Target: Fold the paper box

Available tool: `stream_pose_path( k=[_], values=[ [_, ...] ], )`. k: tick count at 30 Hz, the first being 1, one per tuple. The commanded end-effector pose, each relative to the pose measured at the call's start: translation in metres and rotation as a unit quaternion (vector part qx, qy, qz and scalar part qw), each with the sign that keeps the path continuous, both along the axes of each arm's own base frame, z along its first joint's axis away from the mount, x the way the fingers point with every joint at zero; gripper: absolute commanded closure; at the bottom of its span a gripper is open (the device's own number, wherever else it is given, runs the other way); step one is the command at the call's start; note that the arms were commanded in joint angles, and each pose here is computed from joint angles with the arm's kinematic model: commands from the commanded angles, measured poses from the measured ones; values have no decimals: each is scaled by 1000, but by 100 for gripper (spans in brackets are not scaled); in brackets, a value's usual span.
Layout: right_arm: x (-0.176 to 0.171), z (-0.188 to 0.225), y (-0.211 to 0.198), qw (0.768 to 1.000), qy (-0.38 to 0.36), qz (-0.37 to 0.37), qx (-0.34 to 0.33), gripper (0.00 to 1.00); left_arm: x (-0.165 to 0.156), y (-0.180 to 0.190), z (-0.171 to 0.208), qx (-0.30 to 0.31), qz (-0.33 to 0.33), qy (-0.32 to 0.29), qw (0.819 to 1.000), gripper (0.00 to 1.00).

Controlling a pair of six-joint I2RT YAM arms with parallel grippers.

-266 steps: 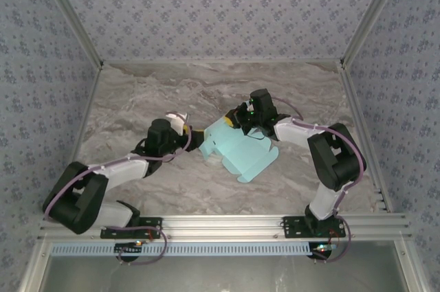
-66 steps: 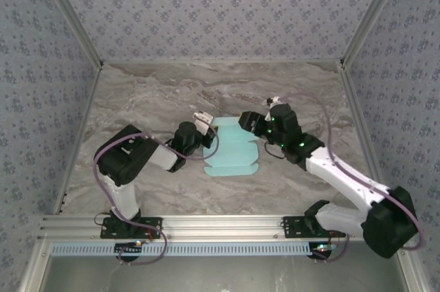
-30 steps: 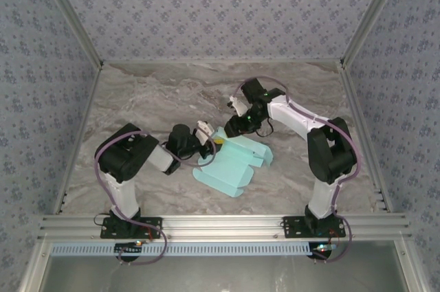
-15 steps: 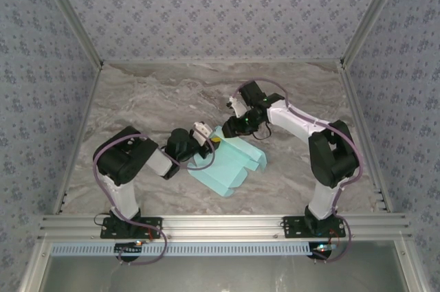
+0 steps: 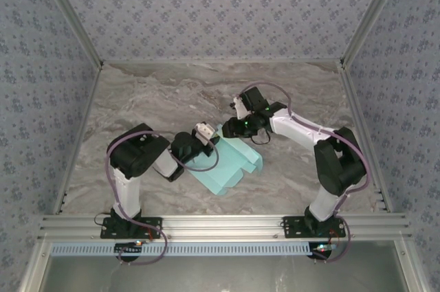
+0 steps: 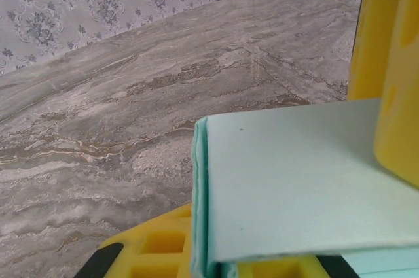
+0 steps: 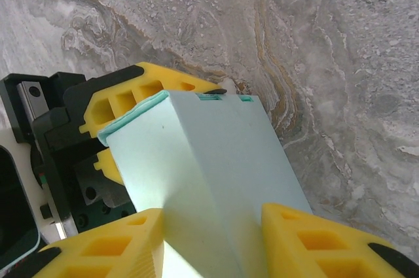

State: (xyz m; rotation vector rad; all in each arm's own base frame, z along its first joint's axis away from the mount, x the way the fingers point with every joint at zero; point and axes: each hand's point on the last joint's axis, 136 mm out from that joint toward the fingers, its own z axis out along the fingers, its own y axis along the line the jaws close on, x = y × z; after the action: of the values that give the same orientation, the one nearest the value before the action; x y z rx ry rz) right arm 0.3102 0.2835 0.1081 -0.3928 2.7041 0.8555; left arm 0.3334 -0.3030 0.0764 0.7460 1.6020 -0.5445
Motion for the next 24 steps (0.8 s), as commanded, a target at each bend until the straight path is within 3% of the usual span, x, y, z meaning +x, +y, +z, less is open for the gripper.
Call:
stream_pose_path(
  k=[1, 4, 11, 15, 18, 22, 24],
  values=[
    [-16, -20, -12, 998, 27, -33, -44, 57, -2, 1, -7, 28, 21, -18, 999, 94],
    [-18, -17, -11, 998, 22, -45, -41, 57, 2, 4, -7, 40, 50, -26, 998, 100],
    [-16, -10, -17, 996, 5, -79, -42, 57, 4, 7, -19, 74, 81, -27, 994, 100],
    [-14, -7, -18, 997, -3, -73, -41, 58, -5, -1, -20, 53, 37, -20, 998, 100],
    [-13, -10, -18, 997, -2, -59, -43, 59, -13, -8, -15, 42, 1, -19, 999, 87],
    [-10, -15, -21, 997, 3, -49, -56, 60, -13, -5, -9, 36, 5, -21, 999, 69],
    [-9, -17, -21, 997, 7, -48, -61, 60, -16, -4, -7, 25, -6, -12, 1000, 66]
  ],
)
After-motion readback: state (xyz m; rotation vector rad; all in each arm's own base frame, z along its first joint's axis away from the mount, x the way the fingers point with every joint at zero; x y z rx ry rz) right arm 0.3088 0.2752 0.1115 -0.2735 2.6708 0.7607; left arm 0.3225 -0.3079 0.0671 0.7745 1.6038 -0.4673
